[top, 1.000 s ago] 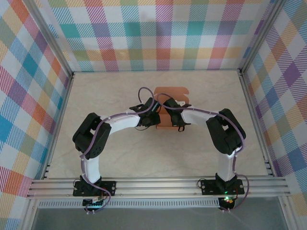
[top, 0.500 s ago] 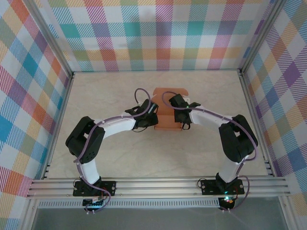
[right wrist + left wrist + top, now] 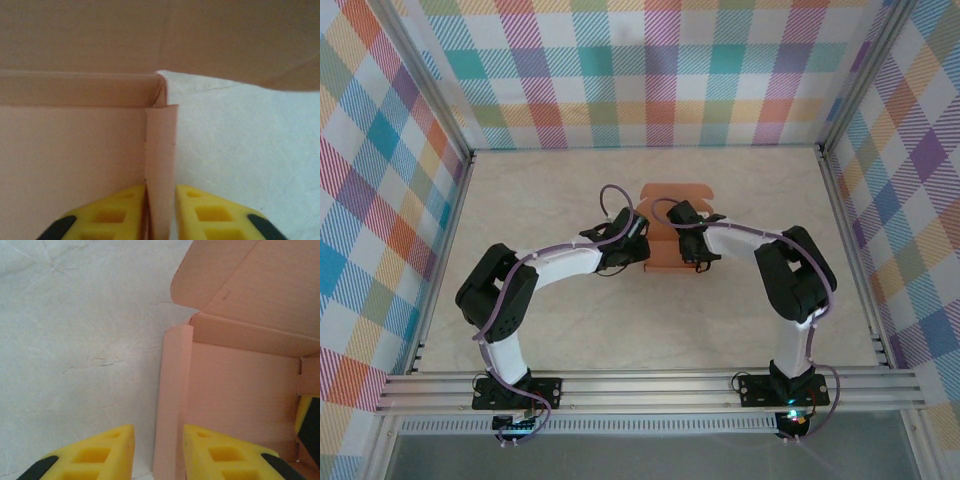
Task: Fold the paper box
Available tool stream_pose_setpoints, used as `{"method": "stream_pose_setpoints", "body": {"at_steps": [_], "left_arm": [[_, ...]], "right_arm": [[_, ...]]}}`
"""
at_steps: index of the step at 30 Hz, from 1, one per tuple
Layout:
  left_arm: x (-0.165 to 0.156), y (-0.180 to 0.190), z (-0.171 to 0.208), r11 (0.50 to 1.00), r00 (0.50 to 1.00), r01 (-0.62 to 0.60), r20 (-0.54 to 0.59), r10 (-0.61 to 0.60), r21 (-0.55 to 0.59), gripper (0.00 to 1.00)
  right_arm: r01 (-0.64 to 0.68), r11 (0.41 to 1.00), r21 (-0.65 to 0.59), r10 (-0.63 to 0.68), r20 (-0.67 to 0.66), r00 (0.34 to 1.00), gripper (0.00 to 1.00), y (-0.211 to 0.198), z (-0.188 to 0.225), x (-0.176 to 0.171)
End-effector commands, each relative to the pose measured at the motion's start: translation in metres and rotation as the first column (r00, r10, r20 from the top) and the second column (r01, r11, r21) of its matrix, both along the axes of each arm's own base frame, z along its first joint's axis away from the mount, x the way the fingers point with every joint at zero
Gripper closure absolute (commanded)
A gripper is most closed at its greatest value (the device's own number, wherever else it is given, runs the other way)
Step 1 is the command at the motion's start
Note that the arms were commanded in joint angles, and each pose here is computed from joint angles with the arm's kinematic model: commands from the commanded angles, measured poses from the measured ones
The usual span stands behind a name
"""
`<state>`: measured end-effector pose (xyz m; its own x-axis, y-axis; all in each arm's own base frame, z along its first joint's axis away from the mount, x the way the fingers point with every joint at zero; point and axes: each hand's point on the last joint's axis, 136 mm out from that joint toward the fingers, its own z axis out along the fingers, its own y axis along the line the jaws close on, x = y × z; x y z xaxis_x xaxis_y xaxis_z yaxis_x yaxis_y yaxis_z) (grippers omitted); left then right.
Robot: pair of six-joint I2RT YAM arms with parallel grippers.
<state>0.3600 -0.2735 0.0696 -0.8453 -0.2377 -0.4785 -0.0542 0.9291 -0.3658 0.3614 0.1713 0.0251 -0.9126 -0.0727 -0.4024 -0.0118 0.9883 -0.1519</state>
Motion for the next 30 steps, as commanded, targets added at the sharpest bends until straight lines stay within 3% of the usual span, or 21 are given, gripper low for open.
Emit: {"method": "stream_pose_setpoints", "body": {"at_steps": [1, 4, 8, 10, 16, 21, 25, 29, 30], "left_arm": [[0.002, 0.008, 0.015, 1.000, 0.999, -0.027, 0.034, 0.027, -0.011, 0.69], [0.002, 0.009, 0.018, 0.999, 0.999, -0.030, 0.042, 0.030, -0.012, 0.68], [0.001, 0.016, 0.023, 0.999, 0.997, -0.040, 0.066, 0.040, 0.000, 0.67], [-0.001, 0.022, 0.028, 0.999, 0.995, -0.048, 0.089, 0.047, 0.010, 0.65], [-0.007, 0.045, 0.047, 0.996, 0.984, -0.072, 0.168, 0.062, 0.052, 0.59], [-0.006, 0.056, 0.067, 0.997, 0.970, -0.056, 0.241, 0.040, 0.057, 0.54], [0.006, 0.053, 0.091, 0.999, 0.948, 0.039, 0.316, -0.040, 0.011, 0.50], [0.019, 0.039, 0.113, 0.976, 0.923, 0.211, 0.341, -0.180, -0.056, 0.38], [0.021, 0.037, 0.119, 0.968, 0.910, 0.242, 0.360, -0.206, -0.057, 0.37]], "right_arm": [[0.019, 1.000, -0.018, -0.020, -0.003, 1.000, 0.90, -0.003, 0.005, 0.002], [0.023, 0.999, -0.024, -0.023, -0.003, 1.000, 0.89, -0.005, 0.007, 0.001], [0.019, 1.000, 0.011, -0.019, 0.027, 0.999, 0.71, -0.003, 0.019, 0.000], [0.000, 0.999, 0.051, -0.003, 0.061, 0.998, 0.54, 0.001, 0.030, 0.000], [-0.090, 0.986, 0.142, 0.064, 0.180, 0.982, 0.28, 0.007, 0.066, -0.002], [-0.270, 0.937, 0.222, 0.202, 0.286, 0.937, 0.24, 0.020, 0.106, -0.004], [-0.441, 0.852, 0.282, 0.348, 0.323, 0.880, 0.25, 0.026, 0.130, -0.003], [-0.596, 0.719, 0.358, 0.491, 0.344, 0.800, 0.26, 0.034, 0.146, -0.007], [-0.606, 0.708, 0.362, 0.505, 0.341, 0.793, 0.25, 0.032, 0.150, -0.006]]}}
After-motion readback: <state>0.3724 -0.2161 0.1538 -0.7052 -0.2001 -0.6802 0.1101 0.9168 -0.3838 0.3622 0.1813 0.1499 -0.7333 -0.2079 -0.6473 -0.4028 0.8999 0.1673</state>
